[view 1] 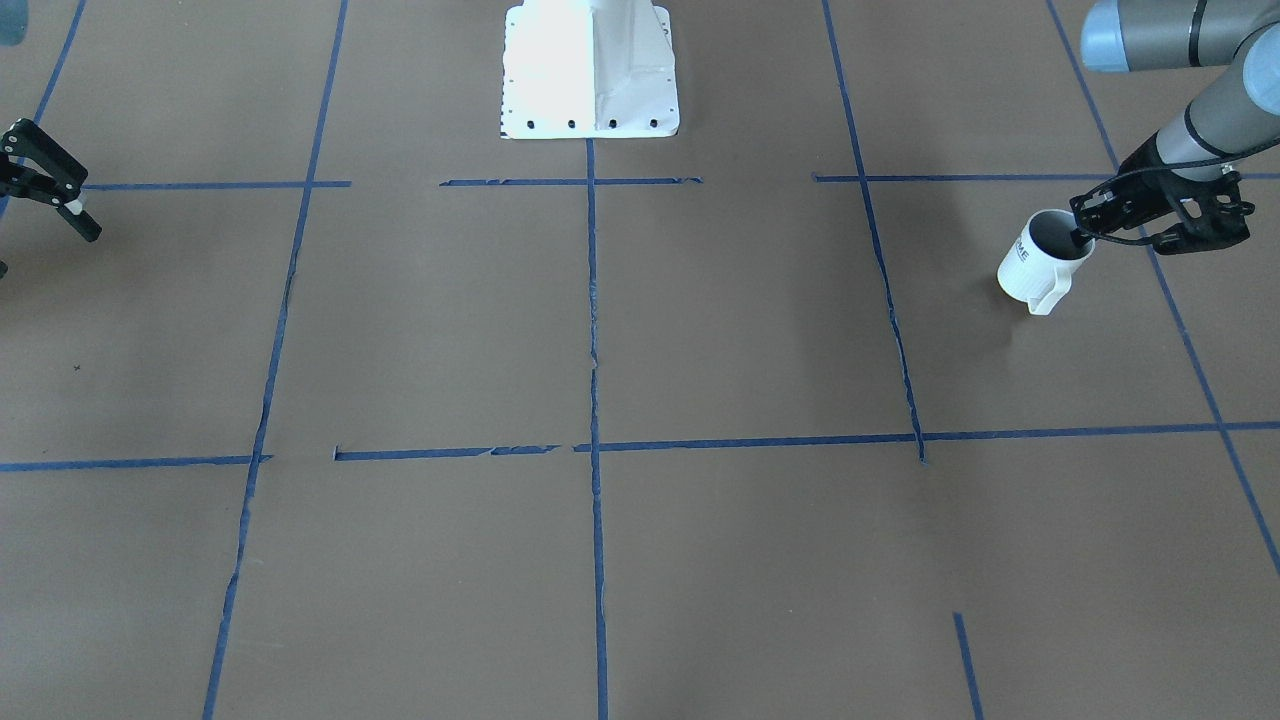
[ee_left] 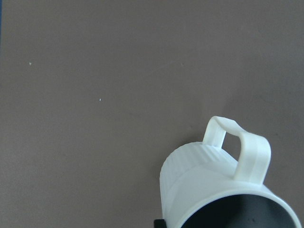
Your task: Left arm hands cup to right arm to dump lemon
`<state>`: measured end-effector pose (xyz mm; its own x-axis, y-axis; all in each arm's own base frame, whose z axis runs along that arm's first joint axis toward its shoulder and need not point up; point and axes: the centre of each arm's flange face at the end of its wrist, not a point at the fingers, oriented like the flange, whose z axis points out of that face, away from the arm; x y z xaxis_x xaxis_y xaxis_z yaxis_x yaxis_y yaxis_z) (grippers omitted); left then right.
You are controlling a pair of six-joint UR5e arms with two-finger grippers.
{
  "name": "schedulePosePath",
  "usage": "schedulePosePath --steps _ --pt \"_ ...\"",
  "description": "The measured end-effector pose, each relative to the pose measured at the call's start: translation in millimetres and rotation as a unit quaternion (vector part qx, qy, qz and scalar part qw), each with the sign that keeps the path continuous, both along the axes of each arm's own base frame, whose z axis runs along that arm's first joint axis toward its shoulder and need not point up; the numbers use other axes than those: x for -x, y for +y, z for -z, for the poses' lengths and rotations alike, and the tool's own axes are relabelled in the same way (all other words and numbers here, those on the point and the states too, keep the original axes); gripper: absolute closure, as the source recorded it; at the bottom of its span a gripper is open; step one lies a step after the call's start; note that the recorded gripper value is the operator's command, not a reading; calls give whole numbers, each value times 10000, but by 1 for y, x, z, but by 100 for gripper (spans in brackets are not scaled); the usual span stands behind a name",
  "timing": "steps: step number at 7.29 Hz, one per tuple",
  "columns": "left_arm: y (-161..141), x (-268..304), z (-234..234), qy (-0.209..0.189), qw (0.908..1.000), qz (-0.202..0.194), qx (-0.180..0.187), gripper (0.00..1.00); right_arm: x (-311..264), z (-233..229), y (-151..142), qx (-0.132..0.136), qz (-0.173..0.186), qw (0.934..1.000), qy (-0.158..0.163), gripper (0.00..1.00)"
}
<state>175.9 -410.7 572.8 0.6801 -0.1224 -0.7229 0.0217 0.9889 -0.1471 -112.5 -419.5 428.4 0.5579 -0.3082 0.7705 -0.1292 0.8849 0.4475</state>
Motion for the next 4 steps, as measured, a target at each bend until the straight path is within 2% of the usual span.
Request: schedulePosePath --steps 1,3,4 --pt "-1 0 -1 23 10000 8 -5 0 0 0 1 6 13 10000 -7 0" --pt "-3 4 1 76 9999 50 -90 0 -4 -3 2 54 12 10000 -15 0" --pt "-8 19 6 146 9996 205 -156 0 -13 -7 3 143 4 9999 -51 0"
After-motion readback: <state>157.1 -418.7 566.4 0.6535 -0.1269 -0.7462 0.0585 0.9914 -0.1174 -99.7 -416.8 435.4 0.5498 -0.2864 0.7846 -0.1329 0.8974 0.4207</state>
